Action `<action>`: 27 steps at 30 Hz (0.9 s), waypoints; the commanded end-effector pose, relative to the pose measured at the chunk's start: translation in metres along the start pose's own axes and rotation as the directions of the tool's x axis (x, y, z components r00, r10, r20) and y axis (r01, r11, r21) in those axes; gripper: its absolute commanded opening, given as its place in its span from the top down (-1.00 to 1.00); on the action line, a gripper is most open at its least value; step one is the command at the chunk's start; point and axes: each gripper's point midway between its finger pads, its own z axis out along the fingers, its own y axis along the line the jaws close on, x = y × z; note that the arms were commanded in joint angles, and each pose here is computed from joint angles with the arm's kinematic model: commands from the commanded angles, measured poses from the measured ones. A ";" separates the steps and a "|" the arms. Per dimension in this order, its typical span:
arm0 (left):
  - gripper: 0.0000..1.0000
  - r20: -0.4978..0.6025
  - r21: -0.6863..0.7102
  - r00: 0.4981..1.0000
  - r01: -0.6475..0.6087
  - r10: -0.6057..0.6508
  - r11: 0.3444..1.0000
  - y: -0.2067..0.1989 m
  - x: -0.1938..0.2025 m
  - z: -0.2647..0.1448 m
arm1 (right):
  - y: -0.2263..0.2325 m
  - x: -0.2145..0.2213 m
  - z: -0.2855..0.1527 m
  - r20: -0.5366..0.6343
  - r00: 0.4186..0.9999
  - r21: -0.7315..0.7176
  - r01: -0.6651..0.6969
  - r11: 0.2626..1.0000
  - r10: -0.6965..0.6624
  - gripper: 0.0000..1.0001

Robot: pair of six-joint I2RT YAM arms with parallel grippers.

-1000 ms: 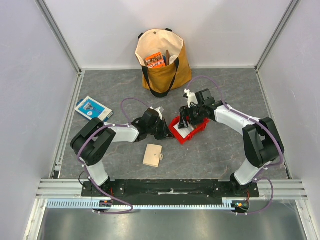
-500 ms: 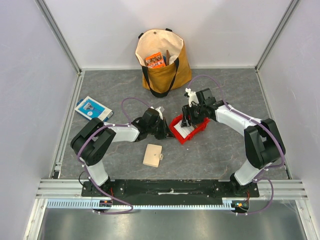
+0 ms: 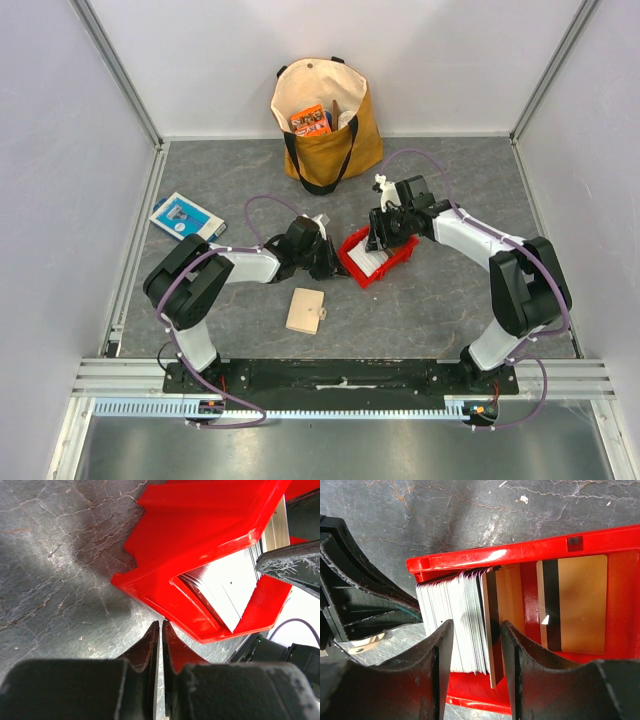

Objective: Put the credit cards into the card holder
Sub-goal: Pick up the credit card from the storage box.

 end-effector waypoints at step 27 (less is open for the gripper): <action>0.80 0.035 0.081 0.999 -0.016 0.013 0.997 -0.028 -0.017 0.006 | 0.005 -0.007 -0.006 0.009 0.992 -0.135 -0.122 0.983 0.124 0.44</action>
